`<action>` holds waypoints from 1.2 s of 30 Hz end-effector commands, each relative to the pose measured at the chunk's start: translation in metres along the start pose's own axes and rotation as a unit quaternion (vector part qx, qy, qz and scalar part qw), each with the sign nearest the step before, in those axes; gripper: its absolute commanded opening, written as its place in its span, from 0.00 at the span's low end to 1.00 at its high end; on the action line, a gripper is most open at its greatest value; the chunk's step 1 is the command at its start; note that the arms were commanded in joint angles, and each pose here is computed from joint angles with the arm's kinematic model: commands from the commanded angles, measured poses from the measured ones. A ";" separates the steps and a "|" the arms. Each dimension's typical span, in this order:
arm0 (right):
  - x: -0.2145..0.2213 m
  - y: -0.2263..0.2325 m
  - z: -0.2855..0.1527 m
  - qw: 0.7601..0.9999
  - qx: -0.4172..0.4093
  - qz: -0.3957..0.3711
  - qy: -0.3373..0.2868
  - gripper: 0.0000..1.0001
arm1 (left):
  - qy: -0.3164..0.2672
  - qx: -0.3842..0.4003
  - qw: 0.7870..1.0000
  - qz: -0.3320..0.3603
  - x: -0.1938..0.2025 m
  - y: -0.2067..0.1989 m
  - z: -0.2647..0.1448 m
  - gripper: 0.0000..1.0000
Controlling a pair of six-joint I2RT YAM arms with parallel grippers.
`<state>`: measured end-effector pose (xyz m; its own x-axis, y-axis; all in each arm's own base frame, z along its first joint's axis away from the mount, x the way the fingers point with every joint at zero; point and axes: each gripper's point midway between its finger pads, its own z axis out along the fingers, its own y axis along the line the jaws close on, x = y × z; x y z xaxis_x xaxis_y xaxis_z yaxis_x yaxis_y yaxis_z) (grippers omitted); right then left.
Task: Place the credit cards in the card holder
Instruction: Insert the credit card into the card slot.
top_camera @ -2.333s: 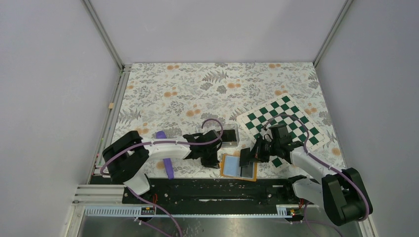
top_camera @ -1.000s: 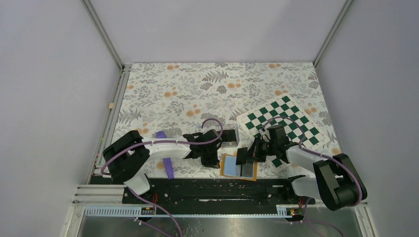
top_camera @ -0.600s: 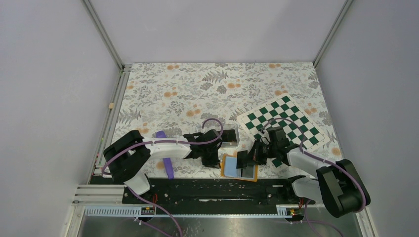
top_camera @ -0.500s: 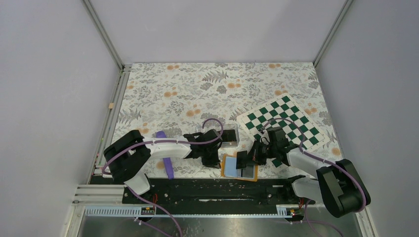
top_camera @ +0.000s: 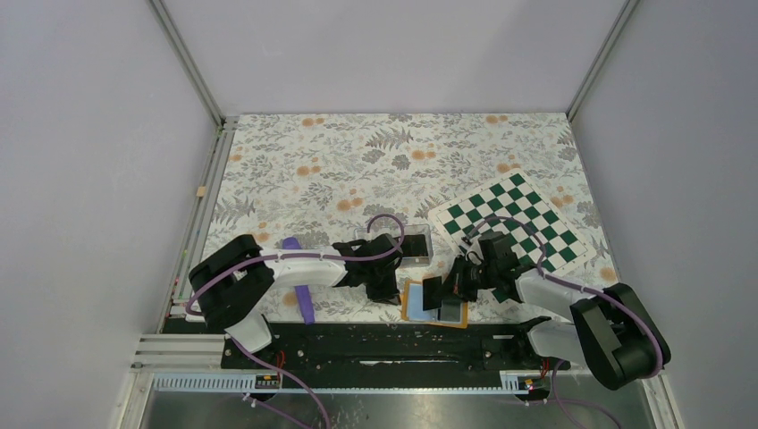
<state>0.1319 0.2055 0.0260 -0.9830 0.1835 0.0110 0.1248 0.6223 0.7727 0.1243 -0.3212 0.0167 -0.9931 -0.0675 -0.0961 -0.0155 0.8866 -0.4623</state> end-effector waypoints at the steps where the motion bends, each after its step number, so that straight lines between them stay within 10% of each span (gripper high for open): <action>1: 0.010 -0.009 -0.005 1.000 0.025 0.006 -0.001 0.00 | -0.005 -0.010 1.000 -0.006 -0.002 0.004 0.009 0.00; 36: -0.030 0.006 -0.030 0.993 0.054 -0.037 -0.094 0.00 | 0.002 -0.022 1.000 -0.010 0.001 0.012 0.012 0.00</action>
<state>0.1450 0.1811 0.0358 -0.9600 0.2580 -0.1087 0.1144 0.7157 0.6890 0.1252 -0.3269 0.0165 -0.9932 -0.0744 -0.0892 -0.0224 0.8762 -0.4814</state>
